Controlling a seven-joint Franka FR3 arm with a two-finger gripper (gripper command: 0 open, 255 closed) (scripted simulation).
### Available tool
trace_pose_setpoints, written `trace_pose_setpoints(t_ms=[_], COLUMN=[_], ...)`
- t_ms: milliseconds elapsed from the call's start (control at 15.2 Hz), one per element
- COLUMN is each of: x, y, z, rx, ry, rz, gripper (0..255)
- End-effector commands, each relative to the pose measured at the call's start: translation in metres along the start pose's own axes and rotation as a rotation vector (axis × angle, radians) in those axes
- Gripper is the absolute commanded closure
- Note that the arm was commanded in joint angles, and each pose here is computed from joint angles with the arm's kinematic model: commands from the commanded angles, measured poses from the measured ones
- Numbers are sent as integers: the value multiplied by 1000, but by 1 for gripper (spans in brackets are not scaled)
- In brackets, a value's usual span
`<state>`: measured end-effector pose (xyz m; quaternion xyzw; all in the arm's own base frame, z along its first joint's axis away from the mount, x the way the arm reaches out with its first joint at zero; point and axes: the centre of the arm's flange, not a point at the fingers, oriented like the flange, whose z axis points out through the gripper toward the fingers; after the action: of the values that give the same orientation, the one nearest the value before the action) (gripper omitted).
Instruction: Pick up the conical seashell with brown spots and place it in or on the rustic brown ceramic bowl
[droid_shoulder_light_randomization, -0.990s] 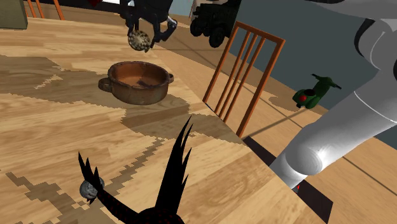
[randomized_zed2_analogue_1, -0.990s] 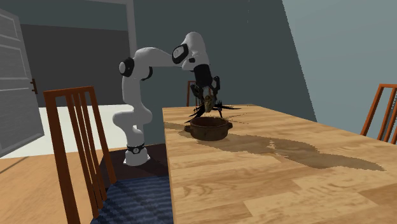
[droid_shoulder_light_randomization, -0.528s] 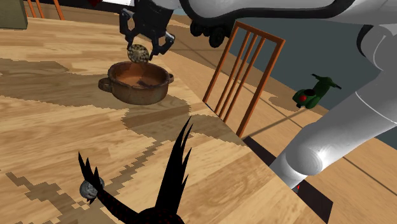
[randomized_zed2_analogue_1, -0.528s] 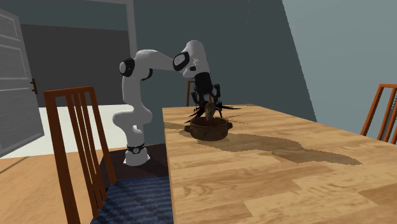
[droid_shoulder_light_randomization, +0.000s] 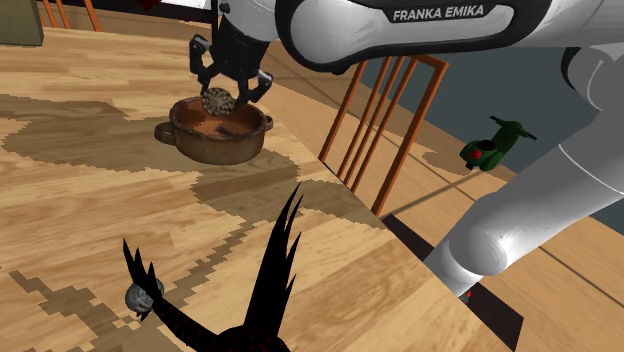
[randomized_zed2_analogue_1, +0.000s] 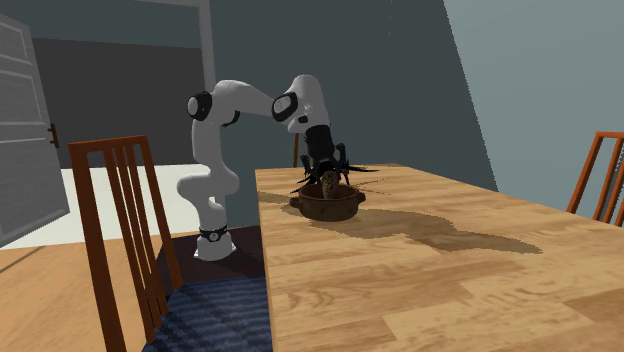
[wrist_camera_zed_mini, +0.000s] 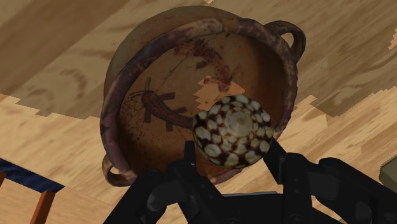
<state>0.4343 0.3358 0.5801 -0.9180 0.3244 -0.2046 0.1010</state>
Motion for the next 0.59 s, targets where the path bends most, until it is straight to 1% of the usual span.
trace_pose_setpoints(t_ms=[0,264,330,528], x=[0,0,0,0], y=[0,0,0,0], z=[1,1,1,1], rx=[0,0,0,0], ry=[0,0,0,0], rz=[0,0,0,0], gripper=[255,255,0,0])
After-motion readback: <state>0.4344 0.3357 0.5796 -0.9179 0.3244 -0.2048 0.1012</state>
